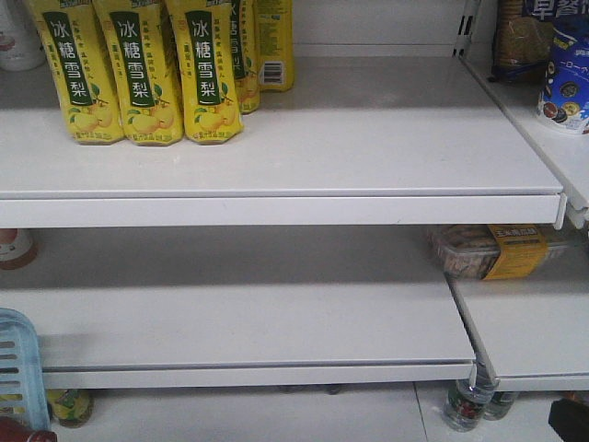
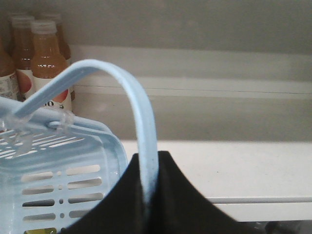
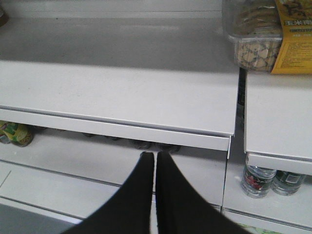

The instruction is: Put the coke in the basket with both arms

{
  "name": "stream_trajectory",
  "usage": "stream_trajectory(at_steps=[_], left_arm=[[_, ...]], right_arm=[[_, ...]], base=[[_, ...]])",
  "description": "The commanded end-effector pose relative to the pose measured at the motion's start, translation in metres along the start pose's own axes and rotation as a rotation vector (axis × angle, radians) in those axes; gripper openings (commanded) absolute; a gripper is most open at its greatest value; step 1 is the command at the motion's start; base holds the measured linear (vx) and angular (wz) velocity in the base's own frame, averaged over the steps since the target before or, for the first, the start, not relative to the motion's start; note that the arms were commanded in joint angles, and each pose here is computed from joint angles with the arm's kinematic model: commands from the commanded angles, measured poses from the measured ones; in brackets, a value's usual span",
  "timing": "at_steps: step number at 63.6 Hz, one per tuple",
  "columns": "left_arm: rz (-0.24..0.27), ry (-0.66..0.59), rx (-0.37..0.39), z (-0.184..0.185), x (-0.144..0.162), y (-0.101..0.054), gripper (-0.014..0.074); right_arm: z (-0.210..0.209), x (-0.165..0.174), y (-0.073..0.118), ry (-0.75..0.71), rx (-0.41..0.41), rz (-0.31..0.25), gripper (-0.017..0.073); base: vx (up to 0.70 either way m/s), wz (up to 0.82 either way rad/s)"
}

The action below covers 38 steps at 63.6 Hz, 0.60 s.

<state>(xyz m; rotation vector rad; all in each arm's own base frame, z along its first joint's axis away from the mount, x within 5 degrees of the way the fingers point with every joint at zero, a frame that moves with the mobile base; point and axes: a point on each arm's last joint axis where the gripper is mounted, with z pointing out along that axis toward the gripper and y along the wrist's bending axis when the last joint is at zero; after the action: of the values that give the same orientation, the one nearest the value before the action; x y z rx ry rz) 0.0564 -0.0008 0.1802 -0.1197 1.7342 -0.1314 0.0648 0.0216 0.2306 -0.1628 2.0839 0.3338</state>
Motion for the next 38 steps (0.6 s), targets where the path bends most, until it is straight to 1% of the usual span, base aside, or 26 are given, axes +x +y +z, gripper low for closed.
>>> stream_trajectory(at_steps=[1,5,7,11,16,25,31,38], left_arm=[[0.059,-0.181,0.028,-0.003,-0.015,-0.003,-0.0006],[0.059,-0.181,0.028,-0.003,-0.015,-0.003,-0.0006],[0.059,-0.181,0.028,-0.003,-0.015,-0.003,-0.0006],[0.059,-0.181,0.028,-0.003,-0.015,-0.003,-0.0006],[0.059,-0.181,0.028,-0.003,-0.015,-0.003,-0.0006],[0.059,-0.181,0.028,-0.003,-0.015,-0.003,-0.0006],[0.059,-0.181,0.028,-0.003,-0.015,-0.003,-0.0006],[0.059,-0.181,0.028,-0.003,-0.016,-0.003,-0.0006]], right_arm=[[0.008,0.000,0.000,-0.117,-0.015,0.038,-0.0005],[0.014,0.009,-0.004,-0.155,0.001,0.095,-0.0005],[0.015,0.013,-0.004,-0.179,-0.006,0.128,-0.0005],[0.017,0.022,-0.007,-0.219,-0.012,0.175,-0.0005],[0.017,0.028,-0.009,-0.301,-0.015,0.219,-0.0005],[0.015,0.037,-0.015,-0.431,0.010,0.271,-0.0005],[0.009,0.036,-0.017,-0.499,0.044,0.277,-0.0005],[0.004,0.034,-0.019,-0.569,0.082,0.271,-0.0005]], base=[[0.00,0.00],[0.00,0.00],[0.00,0.00],[0.00,0.00],[0.00,0.00],[0.00,0.00],[0.00,0.00],[0.00,0.00]])
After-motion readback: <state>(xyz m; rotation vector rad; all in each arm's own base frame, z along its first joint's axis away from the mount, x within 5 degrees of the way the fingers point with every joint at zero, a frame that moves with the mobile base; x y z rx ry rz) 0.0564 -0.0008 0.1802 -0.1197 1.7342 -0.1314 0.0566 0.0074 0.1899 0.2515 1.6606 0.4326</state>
